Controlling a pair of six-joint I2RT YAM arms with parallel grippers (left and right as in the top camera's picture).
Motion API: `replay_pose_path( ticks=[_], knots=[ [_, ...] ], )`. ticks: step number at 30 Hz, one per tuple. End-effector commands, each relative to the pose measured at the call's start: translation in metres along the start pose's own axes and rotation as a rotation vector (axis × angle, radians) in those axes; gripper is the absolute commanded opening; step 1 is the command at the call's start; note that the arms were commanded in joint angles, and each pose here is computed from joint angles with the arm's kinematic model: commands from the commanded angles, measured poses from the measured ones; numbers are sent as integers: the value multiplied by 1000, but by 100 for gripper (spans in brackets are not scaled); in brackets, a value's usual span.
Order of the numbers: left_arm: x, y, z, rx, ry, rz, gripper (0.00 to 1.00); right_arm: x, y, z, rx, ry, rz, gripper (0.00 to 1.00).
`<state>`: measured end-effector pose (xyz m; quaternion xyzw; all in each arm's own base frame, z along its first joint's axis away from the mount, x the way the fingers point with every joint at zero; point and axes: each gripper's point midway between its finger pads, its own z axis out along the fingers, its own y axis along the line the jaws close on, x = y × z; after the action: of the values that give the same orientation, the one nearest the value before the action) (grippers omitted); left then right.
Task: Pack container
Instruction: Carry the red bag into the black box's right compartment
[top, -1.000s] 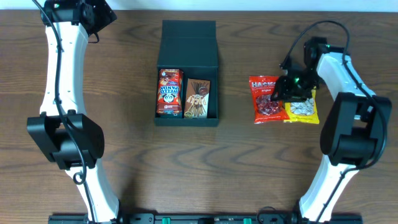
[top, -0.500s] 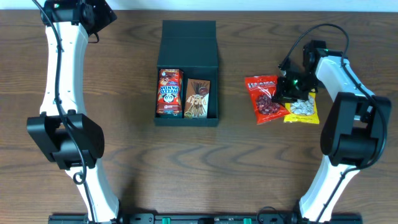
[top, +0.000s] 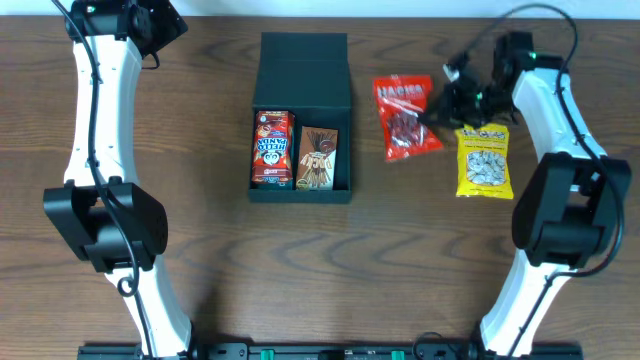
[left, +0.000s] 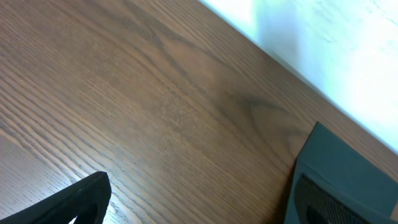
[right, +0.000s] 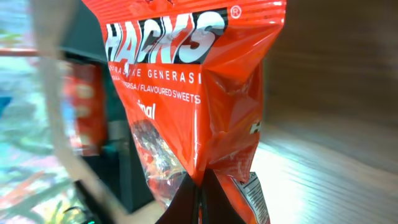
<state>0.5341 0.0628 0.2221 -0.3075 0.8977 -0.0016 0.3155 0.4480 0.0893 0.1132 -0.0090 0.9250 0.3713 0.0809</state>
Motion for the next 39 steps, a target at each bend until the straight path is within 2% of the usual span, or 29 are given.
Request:
replay_pose_path(
  ticks=[1, 9, 21, 29, 39],
  knots=[
    [-1, 5, 1, -21, -4, -14, 95, -11, 58, -1, -135, -2, -33, 2],
    [-1, 5, 1, -20, -4, -14, 95, 8, 118, 27, -131, 100, 98, 2],
    [-1, 6, 1, -21, -4, -14, 95, 40, 130, 80, 176, 123, 261, 2],
    [-1, 6, 1, -21, -4, -13, 95, 58, 141, 101, 293, 103, 334, 2],
    [-2, 10, 1, -27, -2, -20, 95, 61, 124, 104, 391, 61, 388, 2]
  ],
)
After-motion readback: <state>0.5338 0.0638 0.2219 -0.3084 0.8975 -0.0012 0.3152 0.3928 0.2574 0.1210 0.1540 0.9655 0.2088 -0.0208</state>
